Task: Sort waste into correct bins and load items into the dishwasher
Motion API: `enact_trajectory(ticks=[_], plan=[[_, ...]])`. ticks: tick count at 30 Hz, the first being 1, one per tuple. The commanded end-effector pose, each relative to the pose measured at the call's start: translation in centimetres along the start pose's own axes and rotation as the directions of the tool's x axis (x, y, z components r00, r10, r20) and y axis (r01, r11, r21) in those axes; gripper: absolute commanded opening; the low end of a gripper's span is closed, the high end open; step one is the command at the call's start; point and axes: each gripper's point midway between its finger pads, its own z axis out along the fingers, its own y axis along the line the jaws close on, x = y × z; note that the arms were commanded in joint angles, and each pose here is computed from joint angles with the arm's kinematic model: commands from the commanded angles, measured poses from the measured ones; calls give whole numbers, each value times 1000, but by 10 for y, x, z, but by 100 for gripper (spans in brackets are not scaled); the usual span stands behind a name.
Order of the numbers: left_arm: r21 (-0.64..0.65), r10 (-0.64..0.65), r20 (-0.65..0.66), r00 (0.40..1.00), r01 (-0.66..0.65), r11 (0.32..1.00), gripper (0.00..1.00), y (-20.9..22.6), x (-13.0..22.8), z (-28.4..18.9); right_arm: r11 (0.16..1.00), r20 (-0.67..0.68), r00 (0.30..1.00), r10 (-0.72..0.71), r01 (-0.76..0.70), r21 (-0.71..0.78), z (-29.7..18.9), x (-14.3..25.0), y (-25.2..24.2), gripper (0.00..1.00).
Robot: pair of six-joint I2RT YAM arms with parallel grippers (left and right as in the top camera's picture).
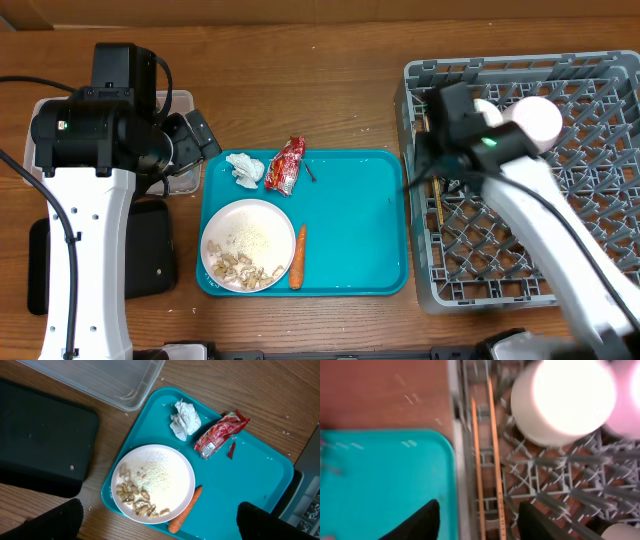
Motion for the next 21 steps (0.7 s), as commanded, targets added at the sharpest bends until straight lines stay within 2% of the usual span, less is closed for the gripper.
enact_trajectory(ticks=[1, 2, 3, 4, 7, 12, 14, 16, 18, 21], plan=[[54, -13, -24, 1000, 14, 998, 100, -9, 2, -2, 990, 233, 969, 85, -56, -128, -90, -29, -2, 61], [83, -11, -46, 999, 15, 996, 100, -14, 6, -3, 988, 266, 959, 96, -59, -143, -106, -27, -6, 65], [106, -10, -59, 998, 16, 994, 100, -18, 8, -3, 986, 298, 949, 106, -61, -158, -121, -25, -10, 79], [128, -9, -54, 999, 16, 992, 100, -22, 6, -3, 984, 327, 938, 116, -62, -169, -136, -23, -15, 100], [162, -8, -7, 1000, 9, 987, 100, -31, -6, -4, 977, 396, 907, 142, -63, -205, -172, -11, -26, 100], [251, -2, 35, 999, -7, 968, 100, -49, -17, -8, 971, 448, 879, 164, -62, -233, -203, 8, -40, 100], [346, 47, 29, 998, -54, 937, 100, -68, -15, -14, 969, 462, 870, 170, -62, -240, -210, 11, -43, 100], [387, 167, 65, 984, -179, 905, 93, -86, -12, -14, 968, 468, 866, 173, -62, -244, -213, 12, -44, 100], [287, 253, 96, 963, -271, 919, 93, -90, -8, -1, 968, 468, 866, 173, -62, -244, -213, 12, -44, 100], [95, 352, 97, 931, -360, 928, 99, -92, -3, 27, 968, 464, 869, 172, -62, -242, -211, 12, -44, 100]])
